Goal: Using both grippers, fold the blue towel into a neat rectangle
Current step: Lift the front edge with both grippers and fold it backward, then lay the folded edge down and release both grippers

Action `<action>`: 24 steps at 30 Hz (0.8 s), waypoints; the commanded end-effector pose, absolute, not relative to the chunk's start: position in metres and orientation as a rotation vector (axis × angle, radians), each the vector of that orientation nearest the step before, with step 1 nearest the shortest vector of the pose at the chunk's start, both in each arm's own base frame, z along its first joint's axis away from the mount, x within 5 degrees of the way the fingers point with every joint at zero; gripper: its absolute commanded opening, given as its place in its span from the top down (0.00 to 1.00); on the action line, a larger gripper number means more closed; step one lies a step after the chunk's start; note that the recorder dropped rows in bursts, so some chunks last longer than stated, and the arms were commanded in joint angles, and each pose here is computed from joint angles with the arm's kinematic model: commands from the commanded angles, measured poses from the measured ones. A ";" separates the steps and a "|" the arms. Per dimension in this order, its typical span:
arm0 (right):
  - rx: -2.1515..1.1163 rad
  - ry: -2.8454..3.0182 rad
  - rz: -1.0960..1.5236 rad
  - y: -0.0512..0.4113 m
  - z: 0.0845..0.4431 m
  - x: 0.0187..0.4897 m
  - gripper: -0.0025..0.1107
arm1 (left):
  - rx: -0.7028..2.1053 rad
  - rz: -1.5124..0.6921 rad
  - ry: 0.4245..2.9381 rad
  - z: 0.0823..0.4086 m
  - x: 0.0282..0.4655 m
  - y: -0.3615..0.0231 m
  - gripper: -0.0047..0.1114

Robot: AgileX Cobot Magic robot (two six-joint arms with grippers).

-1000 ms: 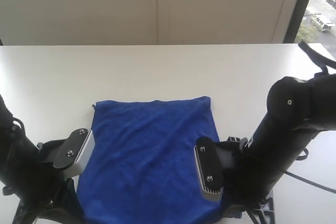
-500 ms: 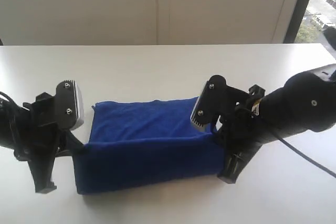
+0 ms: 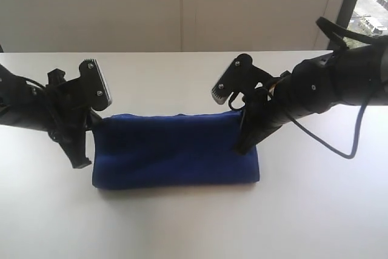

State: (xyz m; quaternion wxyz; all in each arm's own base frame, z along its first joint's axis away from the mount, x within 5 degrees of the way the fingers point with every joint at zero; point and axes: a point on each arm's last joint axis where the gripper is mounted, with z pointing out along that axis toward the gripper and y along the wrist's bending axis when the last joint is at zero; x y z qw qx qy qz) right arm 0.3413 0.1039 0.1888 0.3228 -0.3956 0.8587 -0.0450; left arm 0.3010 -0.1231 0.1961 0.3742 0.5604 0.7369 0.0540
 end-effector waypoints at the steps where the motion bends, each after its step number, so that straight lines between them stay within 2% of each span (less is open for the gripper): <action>1: -1.032 2.269 -0.132 0.100 0.182 0.351 0.98 | 1.426 0.140 1.884 0.192 0.320 -0.131 0.96; 8: -1.041 2.277 -0.133 0.104 0.167 0.366 0.98 | 1.427 0.185 1.878 0.181 0.341 -0.136 0.96; 16: -0.998 2.239 -0.148 0.102 0.170 0.384 0.98 | 1.417 0.212 1.885 0.172 0.352 -0.138 0.96; 24: -0.978 2.263 -0.155 0.094 0.158 0.391 0.98 | 1.416 0.222 1.892 0.163 0.361 -0.140 0.96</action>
